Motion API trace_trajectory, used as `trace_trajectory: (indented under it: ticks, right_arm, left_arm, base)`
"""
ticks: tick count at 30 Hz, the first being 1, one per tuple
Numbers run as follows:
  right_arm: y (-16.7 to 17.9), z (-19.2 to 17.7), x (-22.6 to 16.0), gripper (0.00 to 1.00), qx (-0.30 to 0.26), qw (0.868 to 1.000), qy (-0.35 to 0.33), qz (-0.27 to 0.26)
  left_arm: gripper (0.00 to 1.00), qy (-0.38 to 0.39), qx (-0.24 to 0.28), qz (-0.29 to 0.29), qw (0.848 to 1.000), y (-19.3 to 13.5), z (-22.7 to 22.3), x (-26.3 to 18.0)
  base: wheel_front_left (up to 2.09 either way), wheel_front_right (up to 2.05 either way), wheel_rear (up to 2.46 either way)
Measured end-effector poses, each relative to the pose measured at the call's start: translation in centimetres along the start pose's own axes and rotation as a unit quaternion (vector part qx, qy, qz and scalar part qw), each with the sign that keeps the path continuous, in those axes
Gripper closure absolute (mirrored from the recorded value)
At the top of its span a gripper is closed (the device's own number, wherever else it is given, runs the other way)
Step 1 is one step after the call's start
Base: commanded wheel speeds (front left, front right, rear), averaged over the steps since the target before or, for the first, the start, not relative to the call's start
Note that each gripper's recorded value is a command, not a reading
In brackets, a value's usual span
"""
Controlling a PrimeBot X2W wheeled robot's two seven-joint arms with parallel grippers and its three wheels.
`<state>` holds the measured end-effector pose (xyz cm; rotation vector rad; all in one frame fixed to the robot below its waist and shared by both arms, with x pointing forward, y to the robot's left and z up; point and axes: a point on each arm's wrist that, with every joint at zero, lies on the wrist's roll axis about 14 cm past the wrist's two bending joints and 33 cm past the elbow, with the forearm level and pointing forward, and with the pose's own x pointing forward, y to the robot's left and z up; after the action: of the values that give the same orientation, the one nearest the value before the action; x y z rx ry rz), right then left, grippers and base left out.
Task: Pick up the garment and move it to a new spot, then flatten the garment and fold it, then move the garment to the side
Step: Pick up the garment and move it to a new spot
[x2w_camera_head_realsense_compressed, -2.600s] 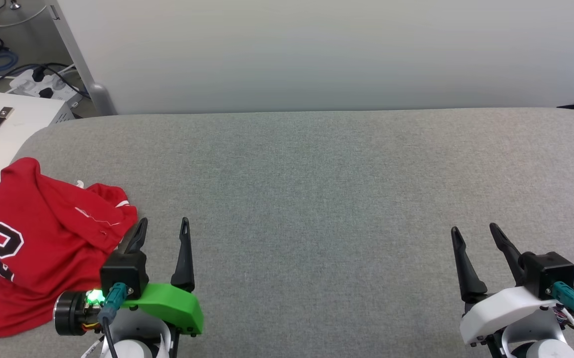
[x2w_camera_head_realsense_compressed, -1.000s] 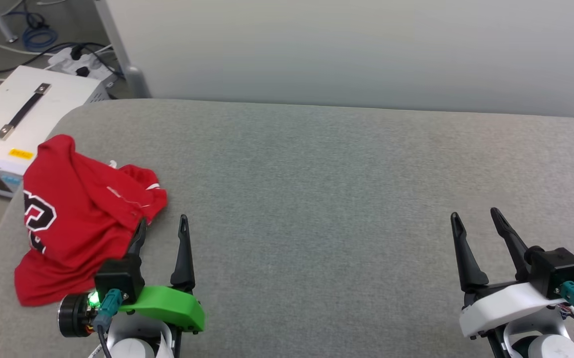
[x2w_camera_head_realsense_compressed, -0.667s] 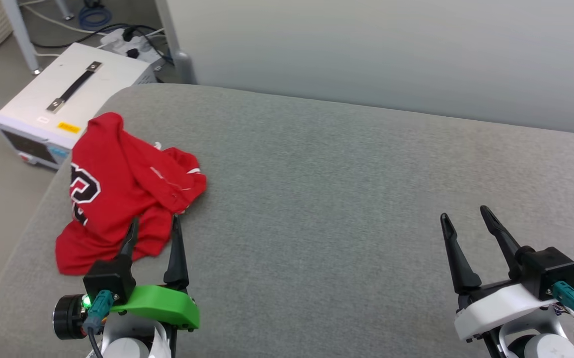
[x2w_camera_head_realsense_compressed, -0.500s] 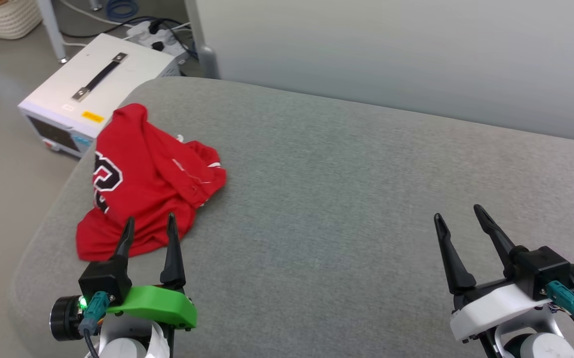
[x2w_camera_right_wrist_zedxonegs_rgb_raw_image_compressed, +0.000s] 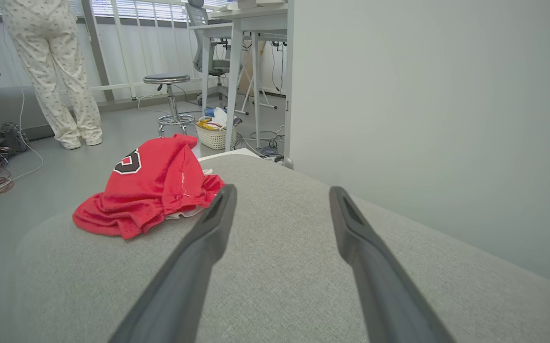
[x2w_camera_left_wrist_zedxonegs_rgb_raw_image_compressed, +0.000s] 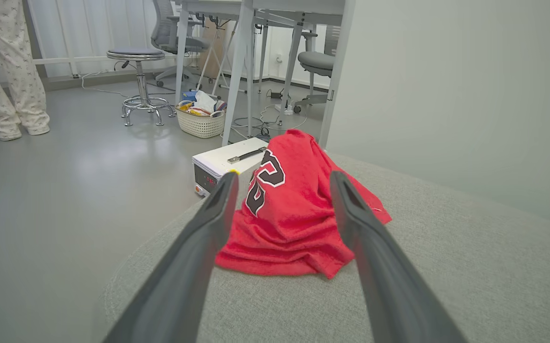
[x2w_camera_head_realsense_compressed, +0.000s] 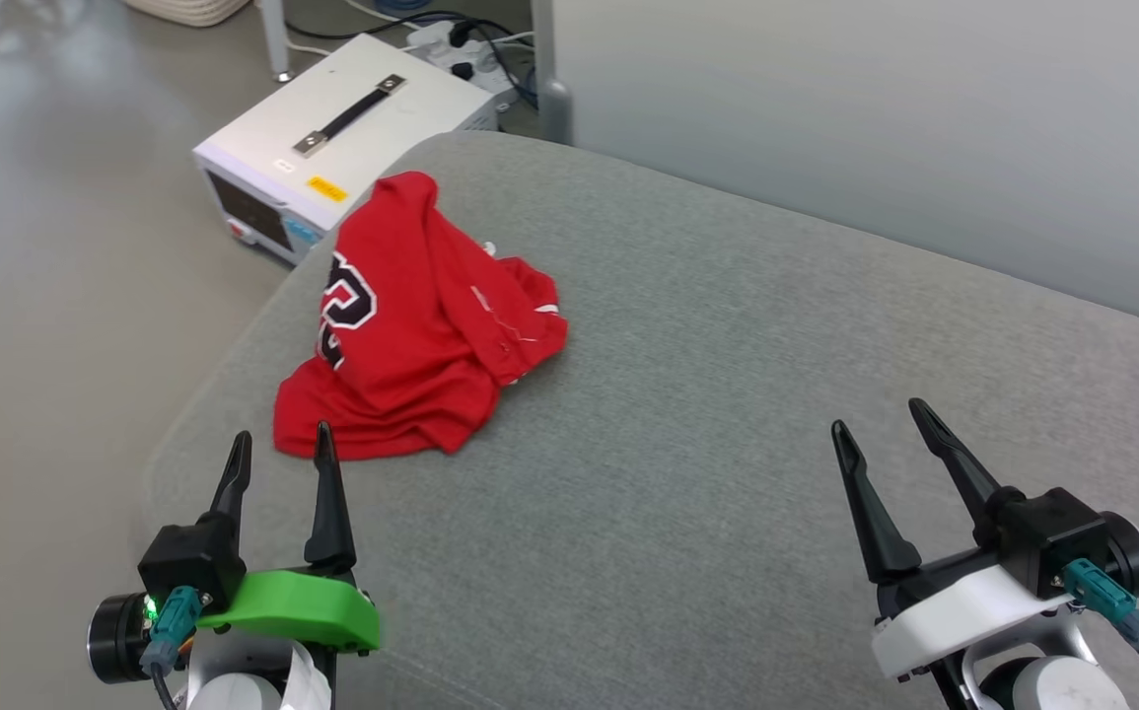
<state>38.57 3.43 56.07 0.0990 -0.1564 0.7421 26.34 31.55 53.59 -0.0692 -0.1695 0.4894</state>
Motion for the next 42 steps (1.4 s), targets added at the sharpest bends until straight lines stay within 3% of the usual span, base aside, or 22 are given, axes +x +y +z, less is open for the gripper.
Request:
trace_trajectory:
  ticks: [15, 29, 42]
  right_arm:
    - [4.7, -0.1, 2.5, 0.0, 0.02, 0.997, -0.01, 0.076]
    - [3.9, -0.1, 2.6, 0.0, 0.021, 0.998, -0.014, 0.065]
    - [0.1, 0.0, 3.3, 0.0, 0.004, 0.999, -0.012, 0.04]
  left_arm:
    - [0.0, -0.009, 0.0, 0.071, 0.997, 4.8, 0.5, -2.8]
    - [0.0, 0.006, 0.001, 0.068, 0.998, 4.5, -0.4, -2.6]
    - [0.0, 0.011, 0.008, -0.028, 1.0, -0.4, -0.2, 6.2]
  base:
    - [0.0, 0.0, 0.0]
    - [0.0, 0.0, 0.0]
    - [0.0, 0.0, 0.0]
